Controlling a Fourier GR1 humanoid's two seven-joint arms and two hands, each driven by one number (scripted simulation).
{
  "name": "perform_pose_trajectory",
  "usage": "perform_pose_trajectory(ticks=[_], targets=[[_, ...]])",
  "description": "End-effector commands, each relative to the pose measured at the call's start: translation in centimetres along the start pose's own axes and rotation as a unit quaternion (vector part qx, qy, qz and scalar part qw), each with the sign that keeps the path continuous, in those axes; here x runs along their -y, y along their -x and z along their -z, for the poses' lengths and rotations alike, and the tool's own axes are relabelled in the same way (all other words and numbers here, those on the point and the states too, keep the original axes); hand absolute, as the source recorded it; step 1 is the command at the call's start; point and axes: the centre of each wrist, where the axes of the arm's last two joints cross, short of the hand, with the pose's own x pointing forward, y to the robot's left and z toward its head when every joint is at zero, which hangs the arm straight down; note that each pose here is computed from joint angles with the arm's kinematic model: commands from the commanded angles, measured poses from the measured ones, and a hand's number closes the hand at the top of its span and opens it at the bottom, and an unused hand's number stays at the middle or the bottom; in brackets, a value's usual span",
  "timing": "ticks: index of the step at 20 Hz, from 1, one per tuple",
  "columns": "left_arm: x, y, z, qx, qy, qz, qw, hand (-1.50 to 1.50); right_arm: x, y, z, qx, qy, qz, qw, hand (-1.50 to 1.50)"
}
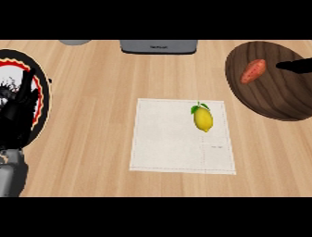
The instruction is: Pick the sweet potato from the placemat and place it in the bowl
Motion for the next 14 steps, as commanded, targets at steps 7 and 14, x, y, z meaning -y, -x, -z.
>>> perform_pose_trajectory(ticks=[7,14], targets=[[0.6,0.5,0.0,0.002,0.01,0.002,0.9999,0.0,11.0,4.7,-4.3,-0.007,0.033,0.138,0.99,-1.5],[-1.3,0.7,-0.3,-0.002,-0.003,-0.003,1.0,0.0,17.7,9.2,-10.8,-0.005,0.01,0.183,0.983,-1.5]])
